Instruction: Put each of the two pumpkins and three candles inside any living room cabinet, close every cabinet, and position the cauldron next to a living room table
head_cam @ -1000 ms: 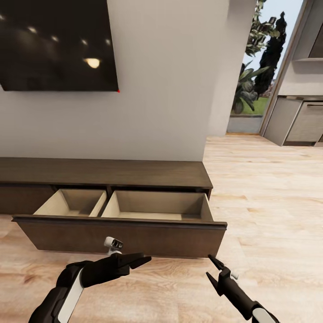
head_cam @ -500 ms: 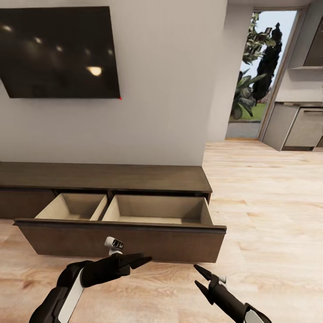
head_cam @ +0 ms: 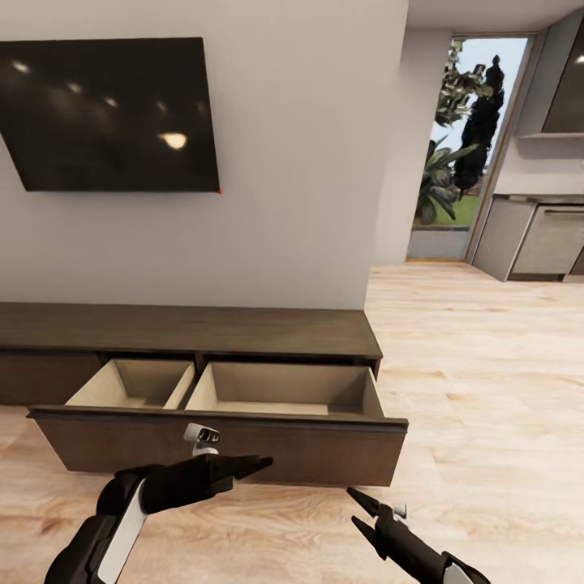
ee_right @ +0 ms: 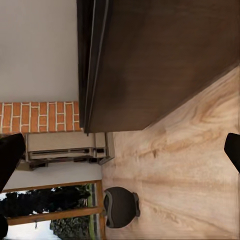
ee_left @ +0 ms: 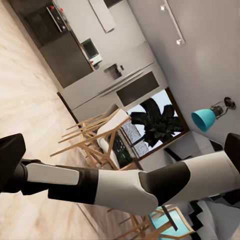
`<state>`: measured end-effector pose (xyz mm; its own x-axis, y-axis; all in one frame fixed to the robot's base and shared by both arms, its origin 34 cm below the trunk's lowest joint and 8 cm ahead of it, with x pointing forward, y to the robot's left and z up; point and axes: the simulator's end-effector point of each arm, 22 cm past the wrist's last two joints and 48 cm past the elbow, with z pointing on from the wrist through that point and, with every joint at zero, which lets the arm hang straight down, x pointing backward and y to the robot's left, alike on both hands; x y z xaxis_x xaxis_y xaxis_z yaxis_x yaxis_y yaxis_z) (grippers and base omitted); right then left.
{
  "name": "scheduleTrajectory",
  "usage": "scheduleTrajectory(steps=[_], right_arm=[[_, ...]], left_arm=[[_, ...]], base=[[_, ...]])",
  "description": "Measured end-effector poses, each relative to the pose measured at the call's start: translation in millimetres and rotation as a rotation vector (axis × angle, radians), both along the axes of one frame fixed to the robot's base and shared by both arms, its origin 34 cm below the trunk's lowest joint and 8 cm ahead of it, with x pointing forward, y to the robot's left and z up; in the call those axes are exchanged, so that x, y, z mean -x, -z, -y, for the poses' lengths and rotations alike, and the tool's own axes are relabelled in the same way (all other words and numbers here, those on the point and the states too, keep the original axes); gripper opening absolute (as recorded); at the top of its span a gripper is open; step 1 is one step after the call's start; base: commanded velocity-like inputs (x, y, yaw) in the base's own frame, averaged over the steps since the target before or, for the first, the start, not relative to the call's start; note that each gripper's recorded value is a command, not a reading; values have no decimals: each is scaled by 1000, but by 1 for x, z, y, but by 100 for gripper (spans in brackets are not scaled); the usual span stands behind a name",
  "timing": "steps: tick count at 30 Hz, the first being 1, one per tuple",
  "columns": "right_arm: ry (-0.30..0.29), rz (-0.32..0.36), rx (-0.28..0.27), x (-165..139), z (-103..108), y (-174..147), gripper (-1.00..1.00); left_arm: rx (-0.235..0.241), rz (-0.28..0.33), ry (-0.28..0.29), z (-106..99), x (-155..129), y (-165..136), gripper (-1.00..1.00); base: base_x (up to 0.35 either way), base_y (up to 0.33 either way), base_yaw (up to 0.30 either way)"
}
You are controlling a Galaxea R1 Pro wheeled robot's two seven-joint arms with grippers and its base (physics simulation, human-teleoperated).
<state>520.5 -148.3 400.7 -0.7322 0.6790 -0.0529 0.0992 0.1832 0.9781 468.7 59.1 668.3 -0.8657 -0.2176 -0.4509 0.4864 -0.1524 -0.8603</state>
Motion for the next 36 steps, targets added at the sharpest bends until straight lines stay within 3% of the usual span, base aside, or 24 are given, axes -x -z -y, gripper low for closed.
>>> scheduleTrajectory(steps=[5,7,14,17,21,25,29,36], right_arm=[[-37,-5,34,4,-4,-5,100],[-59,-6,54,6,-6,-6,100],[-43,17,100,3,0,-14,100],[-39,19,102,3,2,-18,100],[-37,10,105,5,4,-23,100],[-66,-12,131,13,2,-20,100],[-114,-23,170,21,-2,-20,100],[-132,-48,197,27,-1,-24,100]], left_arm=[[-21,-1,-9,0,-5,-8,100],[-53,-10,-25,-3,-9,-4,100],[-244,-103,-99,-18,-15,40,100],[-294,-148,-121,-22,-18,55,100],[-402,-237,-146,-32,-17,93,100],[-482,-269,-151,-39,-16,110,100],[-525,-290,-156,-49,-15,115,100],[-563,-423,-164,-68,-3,147,100]], base=[[0,0,0],[0,0,0],[0,0,0],[0,0,0],[0,0,0],[0,0,0],[0,0,0],[0,0,0]])
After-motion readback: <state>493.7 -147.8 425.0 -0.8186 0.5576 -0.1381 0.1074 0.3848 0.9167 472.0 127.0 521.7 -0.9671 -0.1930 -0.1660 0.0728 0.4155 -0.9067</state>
